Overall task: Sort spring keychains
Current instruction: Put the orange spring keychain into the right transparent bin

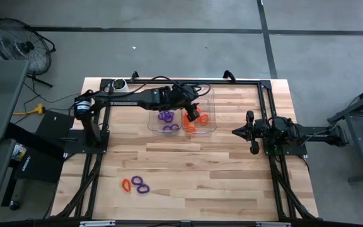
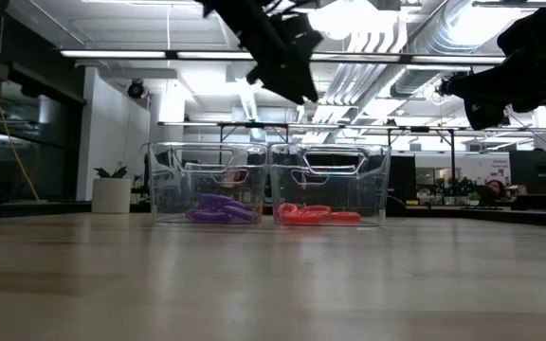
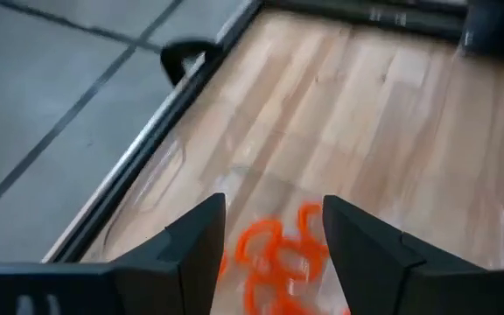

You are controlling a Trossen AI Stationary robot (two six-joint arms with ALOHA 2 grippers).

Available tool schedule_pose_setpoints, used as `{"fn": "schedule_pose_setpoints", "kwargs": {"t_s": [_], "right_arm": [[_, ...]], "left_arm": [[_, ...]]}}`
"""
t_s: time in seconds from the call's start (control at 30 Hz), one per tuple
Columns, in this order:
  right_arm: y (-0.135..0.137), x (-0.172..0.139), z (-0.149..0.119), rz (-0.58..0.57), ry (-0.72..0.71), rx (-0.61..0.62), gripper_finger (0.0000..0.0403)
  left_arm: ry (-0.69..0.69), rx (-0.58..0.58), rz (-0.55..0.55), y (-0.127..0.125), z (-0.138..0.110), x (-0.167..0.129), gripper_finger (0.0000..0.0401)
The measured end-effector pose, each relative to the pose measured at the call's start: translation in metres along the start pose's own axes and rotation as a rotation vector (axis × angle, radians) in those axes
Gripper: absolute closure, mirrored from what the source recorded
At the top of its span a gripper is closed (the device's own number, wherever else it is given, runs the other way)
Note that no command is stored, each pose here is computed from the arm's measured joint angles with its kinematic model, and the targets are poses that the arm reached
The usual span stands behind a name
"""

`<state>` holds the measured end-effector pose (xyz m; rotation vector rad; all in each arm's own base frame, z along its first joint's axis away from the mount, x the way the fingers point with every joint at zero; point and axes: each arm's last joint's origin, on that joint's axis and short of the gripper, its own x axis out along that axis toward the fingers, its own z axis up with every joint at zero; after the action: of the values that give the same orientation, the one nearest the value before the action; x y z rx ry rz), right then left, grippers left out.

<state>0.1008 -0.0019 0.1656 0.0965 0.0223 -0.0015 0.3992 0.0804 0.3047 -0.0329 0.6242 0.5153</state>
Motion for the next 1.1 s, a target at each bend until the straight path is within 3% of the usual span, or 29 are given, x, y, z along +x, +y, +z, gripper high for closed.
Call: {"fn": "schedule_pose_setpoints", "kwargs": {"t_s": [0.33, 0.57, 0.67, 0.87, 1.1], "right_arm": [[0.000, 0.000, 0.000, 0.000, 0.000, 0.000, 0.0392], [0.000, 0.000, 0.000, 0.000, 0.002, 0.000, 0.0392], [0.000, 0.000, 0.000, 0.000, 0.002, 0.000, 0.0392], [0.000, 0.000, 0.000, 0.000, 0.004, 0.000, 0.0392], [0.000, 0.000, 0.000, -0.001, 0.004, 0.000, 0.0392]], "left_arm": [[0.139, -0.110, 0.041, 0.004, -0.005, -0.062, 0.0281], [0.321, -0.080, 0.031, -0.002, -0.025, -0.106, 0.0358], [0.326, -0.083, -0.002, -0.008, -0.027, -0.127, 0.0389], [0.384, -0.082, -0.062, -0.022, -0.058, -0.170, 0.0397], [0.453, -0.202, -0.147, -0.041, -0.110, -0.202, 0.0400]]}}
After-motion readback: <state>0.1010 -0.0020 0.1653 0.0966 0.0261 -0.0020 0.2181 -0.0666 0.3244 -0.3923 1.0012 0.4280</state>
